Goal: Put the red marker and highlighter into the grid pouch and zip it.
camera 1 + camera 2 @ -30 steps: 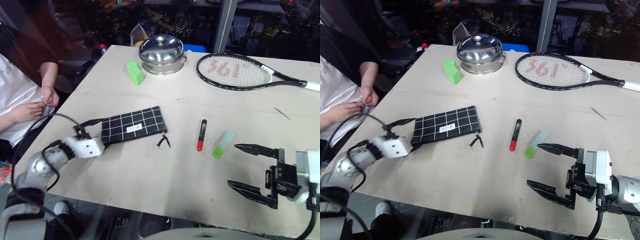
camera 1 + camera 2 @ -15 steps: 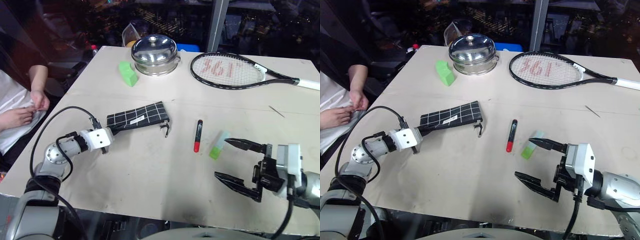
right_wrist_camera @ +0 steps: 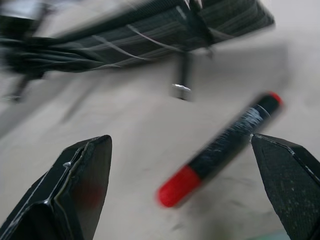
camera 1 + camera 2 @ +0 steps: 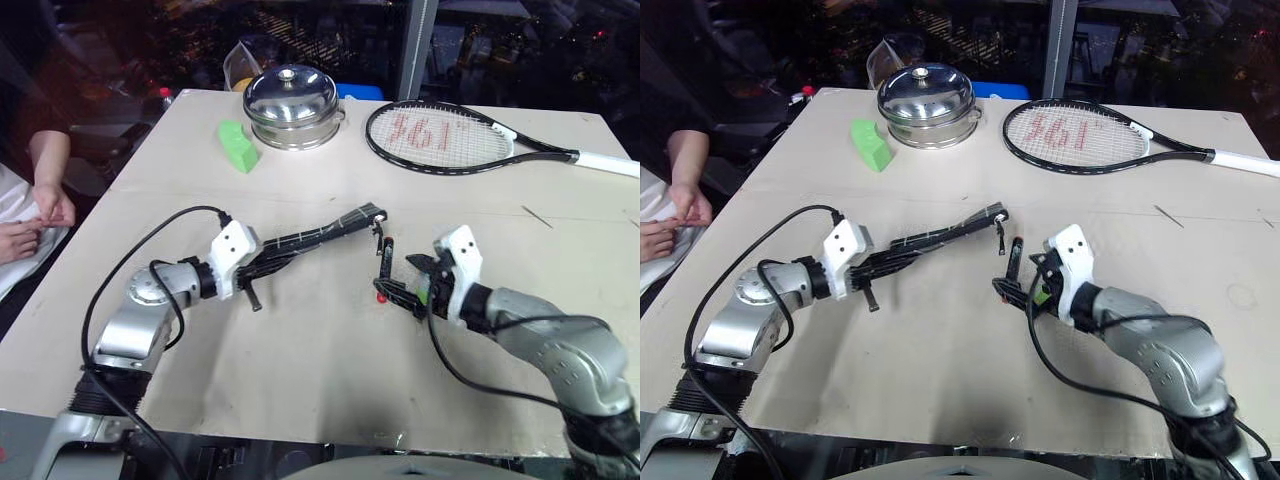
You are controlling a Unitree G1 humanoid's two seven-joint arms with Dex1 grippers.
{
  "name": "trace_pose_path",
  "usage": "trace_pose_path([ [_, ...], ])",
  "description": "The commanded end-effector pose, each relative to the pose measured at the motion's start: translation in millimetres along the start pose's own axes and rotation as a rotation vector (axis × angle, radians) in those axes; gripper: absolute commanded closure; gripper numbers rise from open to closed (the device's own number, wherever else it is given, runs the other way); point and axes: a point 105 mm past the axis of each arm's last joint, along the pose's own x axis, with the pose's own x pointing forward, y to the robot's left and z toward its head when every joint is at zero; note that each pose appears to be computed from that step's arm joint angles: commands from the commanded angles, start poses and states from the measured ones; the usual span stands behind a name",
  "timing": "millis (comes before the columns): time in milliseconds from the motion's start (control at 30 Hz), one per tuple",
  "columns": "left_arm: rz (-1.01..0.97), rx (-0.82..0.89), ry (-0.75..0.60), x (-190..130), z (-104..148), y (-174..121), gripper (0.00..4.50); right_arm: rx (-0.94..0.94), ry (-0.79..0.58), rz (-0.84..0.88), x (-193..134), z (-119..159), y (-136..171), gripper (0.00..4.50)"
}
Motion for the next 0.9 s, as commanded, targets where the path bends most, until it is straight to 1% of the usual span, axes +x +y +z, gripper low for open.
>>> trace_pose_path([
  [33, -0.022, 0.026, -0.020, 12, 21, -9, 4.41, 0.021, -0.084, -0.026, 8, 25, -3, 0.00],
  [233, -0.022, 0.073, -0.022, 19, 28, -12, 4.41, 0.040, -0.134, -0.046, 13, 48, -4, 0.00],
  [300, -0.028, 0.093, -0.025, 21, 31, -14, 4.50, 0.049, -0.149, -0.061, 14, 54, -6, 0.51],
  [333, -0.027, 0.095, -0.028, 22, 32, -15, 4.50, 0.056, -0.151, -0.068, 13, 56, -7, 0.82],
  [367, -0.026, 0.097, -0.030, 22, 33, -15, 4.50, 0.058, -0.149, -0.075, 13, 57, -9, 1.30],
  [400, -0.024, 0.097, -0.031, 22, 33, -15, 4.50, 0.056, -0.143, -0.087, 11, 57, -11, 2.10],
  [433, -0.021, 0.095, -0.032, 22, 33, -14, 4.50, 0.054, -0.136, -0.094, 10, 56, -12, 2.38],
  [467, -0.020, 0.096, -0.031, 22, 33, -14, 4.50, 0.051, -0.129, -0.097, 8, 55, -13, 2.80],
  [500, -0.021, 0.097, -0.030, 22, 33, -14, 4.50, 0.046, -0.122, -0.100, 6, 54, -13, 3.13],
  [567, -0.021, 0.097, -0.030, 22, 33, -15, 4.50, 0.044, -0.115, -0.100, 3, 53, -14, 3.98],
  [600, -0.021, 0.097, -0.030, 22, 33, -15, 4.50, 0.044, -0.112, -0.099, 3, 53, -14, 4.48],
  [800, -0.016, 0.107, -0.030, 25, 33, -16, 4.50, 0.031, -0.074, -0.076, 0, 47, -9, 4.48],
  [900, 0.010, 0.110, -0.032, 28, 36, -12, 4.50, 0.037, -0.046, 0.006, -2, 42, 3, 4.48],
])
